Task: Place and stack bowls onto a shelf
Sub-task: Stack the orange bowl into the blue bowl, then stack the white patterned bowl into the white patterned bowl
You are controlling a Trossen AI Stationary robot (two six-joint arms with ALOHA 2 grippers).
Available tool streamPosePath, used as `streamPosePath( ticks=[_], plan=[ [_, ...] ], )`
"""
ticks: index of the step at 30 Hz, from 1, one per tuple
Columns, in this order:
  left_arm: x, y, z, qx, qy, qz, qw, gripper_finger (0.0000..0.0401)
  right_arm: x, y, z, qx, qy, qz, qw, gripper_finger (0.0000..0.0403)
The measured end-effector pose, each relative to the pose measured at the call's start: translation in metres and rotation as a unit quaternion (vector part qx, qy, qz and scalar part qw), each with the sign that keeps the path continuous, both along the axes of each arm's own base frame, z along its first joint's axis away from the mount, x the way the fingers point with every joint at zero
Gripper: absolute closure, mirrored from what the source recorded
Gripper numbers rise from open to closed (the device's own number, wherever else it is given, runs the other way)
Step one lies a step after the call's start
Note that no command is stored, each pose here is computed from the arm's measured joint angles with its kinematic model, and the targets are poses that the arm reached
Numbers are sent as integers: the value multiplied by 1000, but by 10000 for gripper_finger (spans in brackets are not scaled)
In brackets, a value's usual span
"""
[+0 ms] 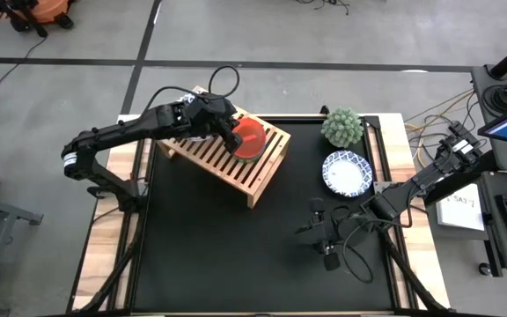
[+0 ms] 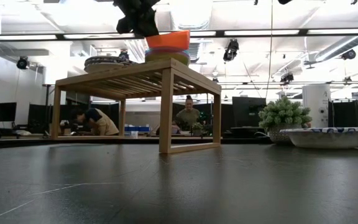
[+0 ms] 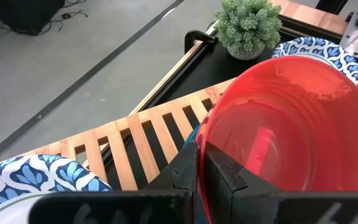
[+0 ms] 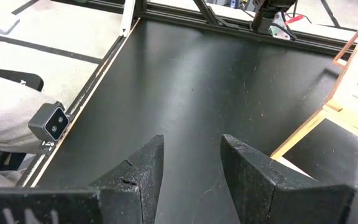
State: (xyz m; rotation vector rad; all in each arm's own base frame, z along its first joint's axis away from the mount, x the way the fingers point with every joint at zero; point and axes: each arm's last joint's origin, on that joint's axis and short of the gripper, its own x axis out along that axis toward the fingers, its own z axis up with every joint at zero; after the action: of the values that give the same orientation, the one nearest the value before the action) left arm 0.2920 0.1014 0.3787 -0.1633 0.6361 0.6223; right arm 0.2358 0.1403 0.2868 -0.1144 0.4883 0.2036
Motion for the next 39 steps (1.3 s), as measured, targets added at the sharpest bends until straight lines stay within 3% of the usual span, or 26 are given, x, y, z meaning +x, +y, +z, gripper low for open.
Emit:
streamPosePath(
  ticks=[14,21,33,39],
  plan=[
    [-3,-2,4,2,-7,-3,1000,306,0,0,0,0,0,0,1000,255],
    [-4,-12,5,10,4,-26,1000,302,0,0,0,0,0,0,1000,255],
    [0,-94,4,6,32,-165,986,342,0,0,-1,8,1,-10,1000,255],
    [-16,-131,8,58,56,-177,981,344,0,-2,-4,17,4,-38,999,255]
  ],
)
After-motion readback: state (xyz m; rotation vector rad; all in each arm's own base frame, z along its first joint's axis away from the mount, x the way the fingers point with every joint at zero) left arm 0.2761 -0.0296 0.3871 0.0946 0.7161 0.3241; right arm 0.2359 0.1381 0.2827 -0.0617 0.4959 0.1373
